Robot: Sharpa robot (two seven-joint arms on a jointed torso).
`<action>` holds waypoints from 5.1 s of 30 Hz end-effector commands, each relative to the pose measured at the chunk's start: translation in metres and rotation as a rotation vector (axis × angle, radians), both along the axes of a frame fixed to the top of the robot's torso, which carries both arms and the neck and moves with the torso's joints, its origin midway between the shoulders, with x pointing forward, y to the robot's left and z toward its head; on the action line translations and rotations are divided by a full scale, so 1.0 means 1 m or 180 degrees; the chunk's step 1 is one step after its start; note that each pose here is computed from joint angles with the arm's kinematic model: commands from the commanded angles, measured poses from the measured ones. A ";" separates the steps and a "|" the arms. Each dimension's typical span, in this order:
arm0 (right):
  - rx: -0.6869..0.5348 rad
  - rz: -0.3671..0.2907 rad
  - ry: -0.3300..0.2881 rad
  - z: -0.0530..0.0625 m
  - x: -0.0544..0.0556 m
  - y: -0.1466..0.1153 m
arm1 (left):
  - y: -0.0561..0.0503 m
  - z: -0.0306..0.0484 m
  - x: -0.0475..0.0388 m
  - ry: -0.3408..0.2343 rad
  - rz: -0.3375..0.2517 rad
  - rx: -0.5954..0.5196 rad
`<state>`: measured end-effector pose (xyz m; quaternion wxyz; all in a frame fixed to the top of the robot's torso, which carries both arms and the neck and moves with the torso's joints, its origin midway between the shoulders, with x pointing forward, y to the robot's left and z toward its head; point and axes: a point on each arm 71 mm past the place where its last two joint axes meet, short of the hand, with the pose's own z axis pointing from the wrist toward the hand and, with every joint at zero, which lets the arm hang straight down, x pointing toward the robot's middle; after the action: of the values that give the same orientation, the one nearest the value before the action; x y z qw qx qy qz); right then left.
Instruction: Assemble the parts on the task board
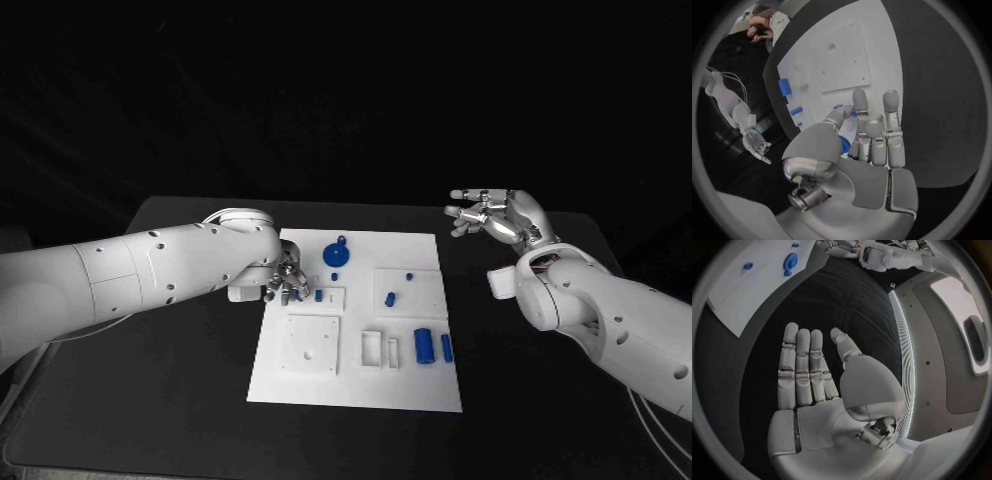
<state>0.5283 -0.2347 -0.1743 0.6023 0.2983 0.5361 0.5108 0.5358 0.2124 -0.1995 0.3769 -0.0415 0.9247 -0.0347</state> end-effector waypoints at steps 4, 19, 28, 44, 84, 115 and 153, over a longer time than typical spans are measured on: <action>0.0014 0.0036 -0.0024 0.001 0.000 0.001 | -0.003 -0.0017 0.0010 -0.0183 -0.0063 0.0058; 0.0015 0.0038 -0.0018 0.000 0.000 0.002 | -0.005 -0.0023 -0.0001 -0.0226 -0.0096 0.0069; 0.0018 0.0057 -0.0009 0.001 0.000 0.003 | -0.005 -0.0032 -0.0016 -0.0175 -0.0123 0.0077; 0.0015 0.0065 -0.0001 0.001 0.000 0.002 | -0.003 -0.0093 -0.0096 -0.0069 -0.0127 0.0104; 0.0013 0.0099 0.0033 -0.001 0.000 0.004 | -0.007 -0.0155 -0.0034 -0.0013 -0.0092 0.0111; -0.0245 0.0267 0.0068 -0.005 0.000 0.009 | 0.004 0.0023 -0.0072 0.0004 0.0094 -0.0779; -0.1996 0.1227 -0.0813 -0.010 -0.040 0.119 | -0.026 0.0406 -0.0348 0.0628 -0.0710 -0.3247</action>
<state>0.4911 -0.1198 -0.1824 0.6128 -0.0265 0.6253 0.4825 0.5051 0.1924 -0.1638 0.2441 -0.1287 0.8375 -0.4716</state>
